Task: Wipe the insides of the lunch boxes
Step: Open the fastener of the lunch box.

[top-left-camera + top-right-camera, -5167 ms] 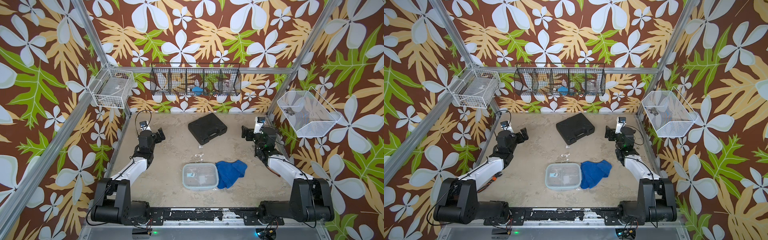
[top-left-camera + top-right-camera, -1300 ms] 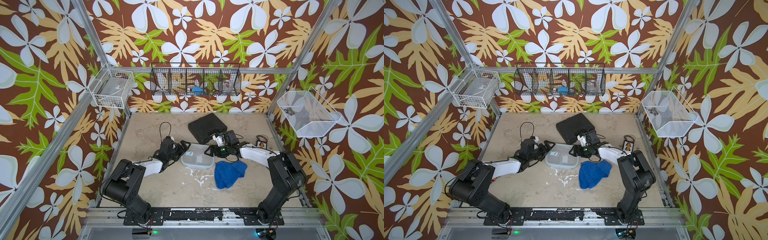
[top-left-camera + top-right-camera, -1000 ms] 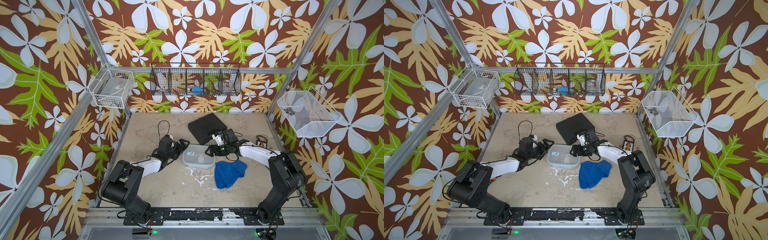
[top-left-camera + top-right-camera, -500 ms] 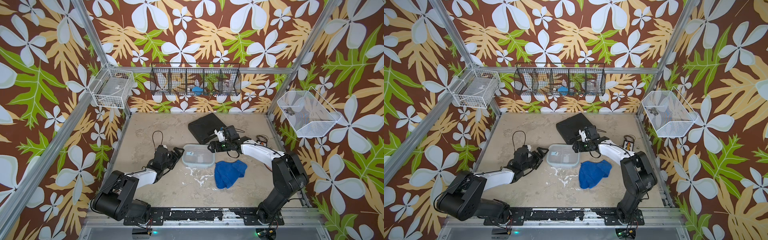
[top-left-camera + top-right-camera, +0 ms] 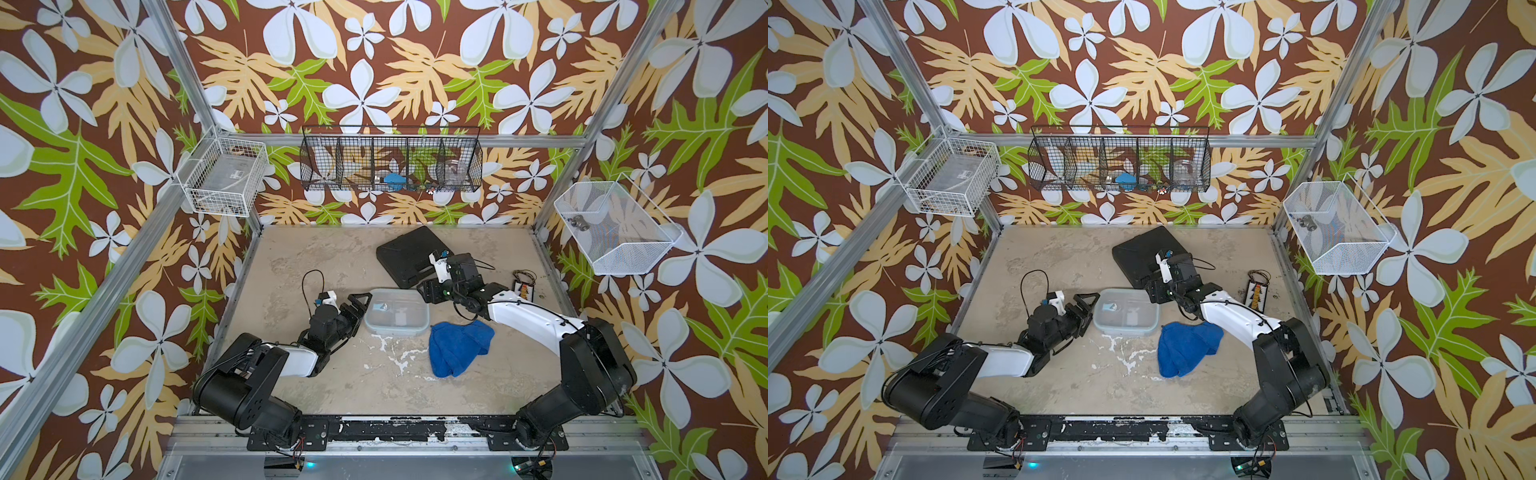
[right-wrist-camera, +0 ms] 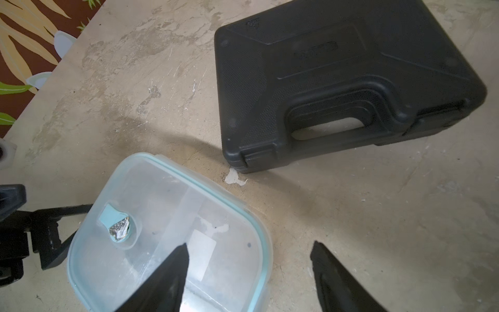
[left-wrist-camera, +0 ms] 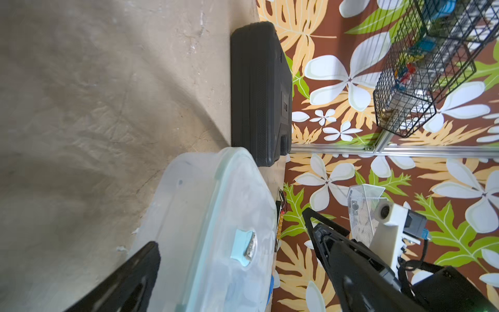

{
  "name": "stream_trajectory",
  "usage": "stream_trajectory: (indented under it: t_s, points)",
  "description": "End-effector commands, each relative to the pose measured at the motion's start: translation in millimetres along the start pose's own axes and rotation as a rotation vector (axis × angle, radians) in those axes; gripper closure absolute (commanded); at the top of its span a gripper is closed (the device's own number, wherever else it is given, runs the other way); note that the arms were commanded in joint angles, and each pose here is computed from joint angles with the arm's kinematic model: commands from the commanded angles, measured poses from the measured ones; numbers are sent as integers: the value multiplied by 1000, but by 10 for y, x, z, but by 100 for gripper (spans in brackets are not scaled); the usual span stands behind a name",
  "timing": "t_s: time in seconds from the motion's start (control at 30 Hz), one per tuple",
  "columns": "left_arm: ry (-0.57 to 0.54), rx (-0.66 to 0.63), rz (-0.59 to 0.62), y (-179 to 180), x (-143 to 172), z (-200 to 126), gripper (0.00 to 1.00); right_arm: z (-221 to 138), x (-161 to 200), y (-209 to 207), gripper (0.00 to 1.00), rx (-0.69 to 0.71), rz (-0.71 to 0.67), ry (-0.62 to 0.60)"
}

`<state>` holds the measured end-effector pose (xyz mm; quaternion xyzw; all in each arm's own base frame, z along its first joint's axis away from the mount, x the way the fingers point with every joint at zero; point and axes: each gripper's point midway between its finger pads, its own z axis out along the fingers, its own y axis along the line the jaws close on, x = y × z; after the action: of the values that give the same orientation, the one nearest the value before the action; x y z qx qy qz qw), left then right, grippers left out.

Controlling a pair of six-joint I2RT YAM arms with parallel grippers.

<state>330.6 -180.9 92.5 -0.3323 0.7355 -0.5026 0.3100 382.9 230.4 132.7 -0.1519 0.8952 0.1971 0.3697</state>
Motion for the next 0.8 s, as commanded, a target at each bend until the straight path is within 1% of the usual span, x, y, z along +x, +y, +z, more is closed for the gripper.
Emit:
stream_trajectory:
  t_s: [0.0,0.07,0.17,0.33,0.43,0.53,0.6,0.77]
  points:
    - [-76,98,-40,-149,-105,-42,0,27,-139,121,29,-29,-25,-73]
    - [-97,118,-43,-150,-123,-57,0,87,-104,214,32,-41,-47,-60]
    - [-123,169,-37,-218,-144,-64,2,187,56,288,34,-28,-87,-14]
    - [-109,232,-50,-301,-71,22,6,250,320,190,43,9,-74,38]
    - [-115,274,-83,-300,-56,24,11,263,430,190,47,6,-72,66]
    - [-138,317,-113,-293,-87,-16,16,307,575,221,52,0,-79,108]
    - [-146,317,-129,-247,-95,-21,16,339,671,241,55,-3,-84,137]
    - [-148,317,-145,-183,-74,-16,17,357,747,248,56,0,-75,150]
